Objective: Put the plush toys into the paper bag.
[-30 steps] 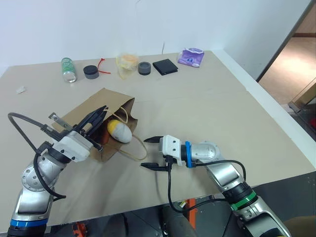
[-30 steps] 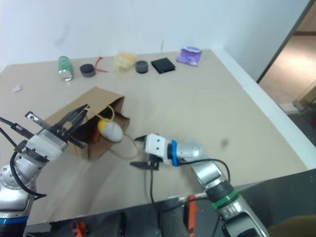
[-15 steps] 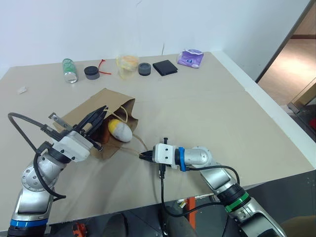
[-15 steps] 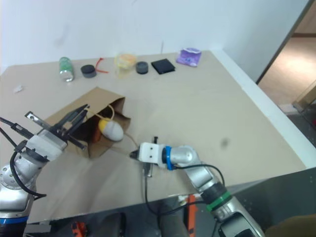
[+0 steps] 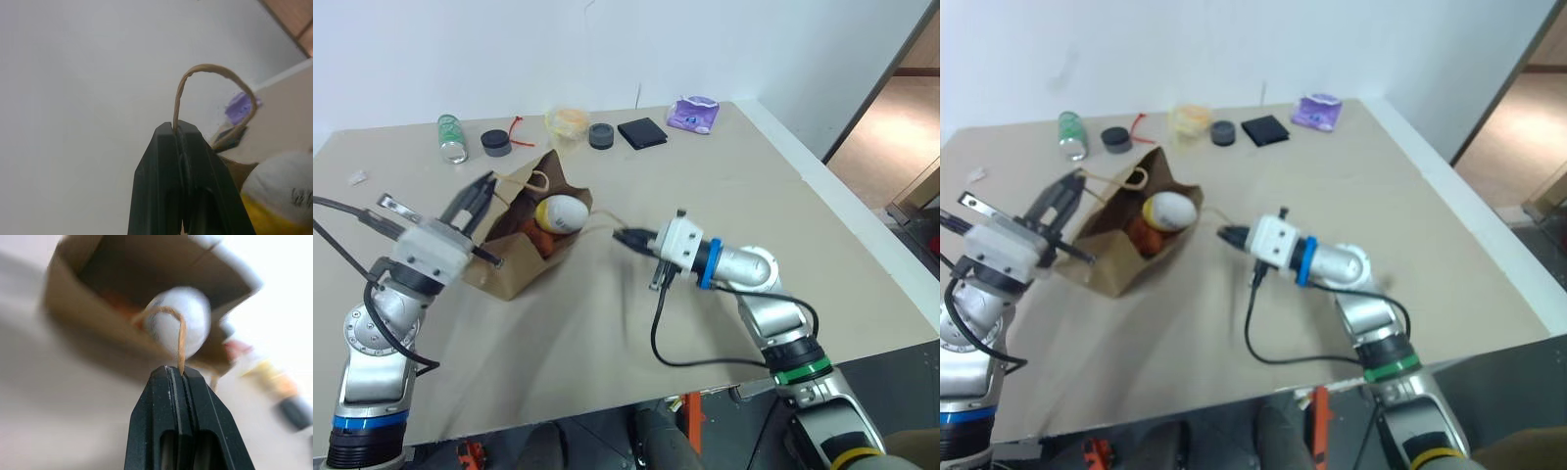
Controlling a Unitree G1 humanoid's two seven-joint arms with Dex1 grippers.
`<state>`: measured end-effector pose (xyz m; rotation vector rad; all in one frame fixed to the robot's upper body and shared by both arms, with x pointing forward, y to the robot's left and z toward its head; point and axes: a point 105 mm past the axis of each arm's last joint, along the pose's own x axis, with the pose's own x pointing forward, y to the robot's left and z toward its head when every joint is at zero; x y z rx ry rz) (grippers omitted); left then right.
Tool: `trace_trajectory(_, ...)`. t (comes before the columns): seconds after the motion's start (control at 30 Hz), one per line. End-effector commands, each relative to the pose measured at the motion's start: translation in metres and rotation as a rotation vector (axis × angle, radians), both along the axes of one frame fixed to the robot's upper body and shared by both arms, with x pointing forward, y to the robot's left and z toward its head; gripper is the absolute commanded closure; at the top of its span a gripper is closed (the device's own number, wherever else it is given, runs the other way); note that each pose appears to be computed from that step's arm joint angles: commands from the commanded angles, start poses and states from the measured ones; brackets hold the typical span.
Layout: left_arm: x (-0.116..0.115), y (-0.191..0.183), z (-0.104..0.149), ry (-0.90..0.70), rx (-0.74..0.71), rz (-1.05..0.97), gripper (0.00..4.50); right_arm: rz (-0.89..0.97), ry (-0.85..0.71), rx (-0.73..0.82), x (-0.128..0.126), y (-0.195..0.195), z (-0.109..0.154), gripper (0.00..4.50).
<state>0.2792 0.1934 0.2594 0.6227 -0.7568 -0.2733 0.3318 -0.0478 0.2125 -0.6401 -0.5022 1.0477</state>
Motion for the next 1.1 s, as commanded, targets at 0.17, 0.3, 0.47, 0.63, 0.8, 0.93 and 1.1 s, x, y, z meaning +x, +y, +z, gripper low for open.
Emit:
trace_trajectory(0.17,0.002,0.019,0.016,-0.031,-0.150,0.081,4.50,0.046,-0.179,0.146,-0.016,0.013,0.072,4.44)
trace_trajectory(0.3,0.000,0.018,0.006,0.001,-0.173,0.088,4.50,0.074,-0.171,0.073,-0.019,0.019,0.059,4.44)
trace_trajectory(0.47,0.001,0.028,0.002,0.022,-0.225,0.137,4.50,0.093,-0.163,0.066,-0.022,0.020,0.057,4.44)
trace_trajectory(0.63,0.002,0.037,-0.004,0.048,-0.274,0.176,4.50,0.133,-0.138,-0.011,-0.026,0.022,0.040,4.15)
trace_trajectory(0.8,0.003,0.037,-0.004,0.052,-0.270,0.176,4.50,0.126,-0.157,0.038,-0.023,0.019,0.049,2.15)
trace_trajectory(0.93,0.003,0.035,-0.008,0.074,-0.265,0.161,4.50,0.144,-0.159,0.070,-0.026,0.018,0.055,0.19)
trace_trajectory(1.1,0.004,0.034,-0.012,0.107,-0.262,0.143,3.68,0.164,-0.125,0.125,-0.028,0.015,0.066,0.00)
